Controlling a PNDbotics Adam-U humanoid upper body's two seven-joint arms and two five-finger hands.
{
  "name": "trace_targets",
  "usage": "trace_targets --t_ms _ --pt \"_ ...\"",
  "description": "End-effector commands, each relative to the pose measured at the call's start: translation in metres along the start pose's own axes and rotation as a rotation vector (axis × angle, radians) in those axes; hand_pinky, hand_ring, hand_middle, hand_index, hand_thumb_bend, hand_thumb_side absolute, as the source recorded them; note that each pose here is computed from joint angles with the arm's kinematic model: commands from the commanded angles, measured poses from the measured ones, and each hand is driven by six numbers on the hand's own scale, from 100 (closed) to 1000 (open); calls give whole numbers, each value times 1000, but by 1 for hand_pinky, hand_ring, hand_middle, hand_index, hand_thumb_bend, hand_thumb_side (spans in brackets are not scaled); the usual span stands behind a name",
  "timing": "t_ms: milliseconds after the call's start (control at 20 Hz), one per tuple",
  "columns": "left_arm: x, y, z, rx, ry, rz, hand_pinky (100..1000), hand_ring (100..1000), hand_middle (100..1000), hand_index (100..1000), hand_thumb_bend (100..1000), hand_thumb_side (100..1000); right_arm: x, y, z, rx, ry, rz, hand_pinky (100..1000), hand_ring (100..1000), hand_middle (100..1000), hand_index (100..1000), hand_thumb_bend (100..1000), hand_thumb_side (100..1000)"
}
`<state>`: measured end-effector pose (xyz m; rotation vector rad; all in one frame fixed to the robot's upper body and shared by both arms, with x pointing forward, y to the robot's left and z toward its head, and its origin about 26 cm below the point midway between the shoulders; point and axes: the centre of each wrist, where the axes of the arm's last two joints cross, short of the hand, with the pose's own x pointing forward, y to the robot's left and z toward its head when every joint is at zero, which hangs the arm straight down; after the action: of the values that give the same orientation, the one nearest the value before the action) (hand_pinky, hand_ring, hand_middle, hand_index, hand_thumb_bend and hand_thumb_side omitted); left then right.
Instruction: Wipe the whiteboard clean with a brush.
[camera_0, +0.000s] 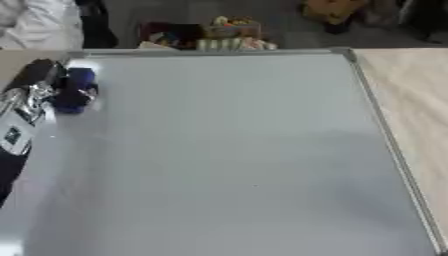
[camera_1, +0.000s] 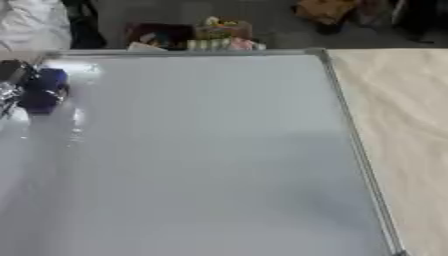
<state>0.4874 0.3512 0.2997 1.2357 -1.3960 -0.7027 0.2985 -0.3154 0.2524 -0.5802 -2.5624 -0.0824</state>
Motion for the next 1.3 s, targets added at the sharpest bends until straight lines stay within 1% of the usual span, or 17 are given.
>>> trace_targets --t_ms 50,550,850,1050,1300 --pt "2 7 -1 17 -11 11 412 483 343 620 107 383 5 -3 -5 -7 -22 2 836 797 687 848 100 1000" --pt "11 6 -1 -41 -71 -56 419 487 356 621 100 384 7 -2 -9 -7 -39 -9 836 796 686 848 100 1000" --pt "25 3 -1 -72 -123 -107 418 485 358 618 100 396 7 -1 -9 -13 -38 -12 836 794 683 846 100 1000" --pt "34 1 0 -86 -149 -114 416 483 356 617 100 407 7 -1 -9 -16 -39 -15 836 794 683 846 100 1000" --pt "39 1 0 -86 -154 -117 409 477 348 615 100 413 7 -1 -9 -18 -38 -15 836 794 682 845 100 1000"
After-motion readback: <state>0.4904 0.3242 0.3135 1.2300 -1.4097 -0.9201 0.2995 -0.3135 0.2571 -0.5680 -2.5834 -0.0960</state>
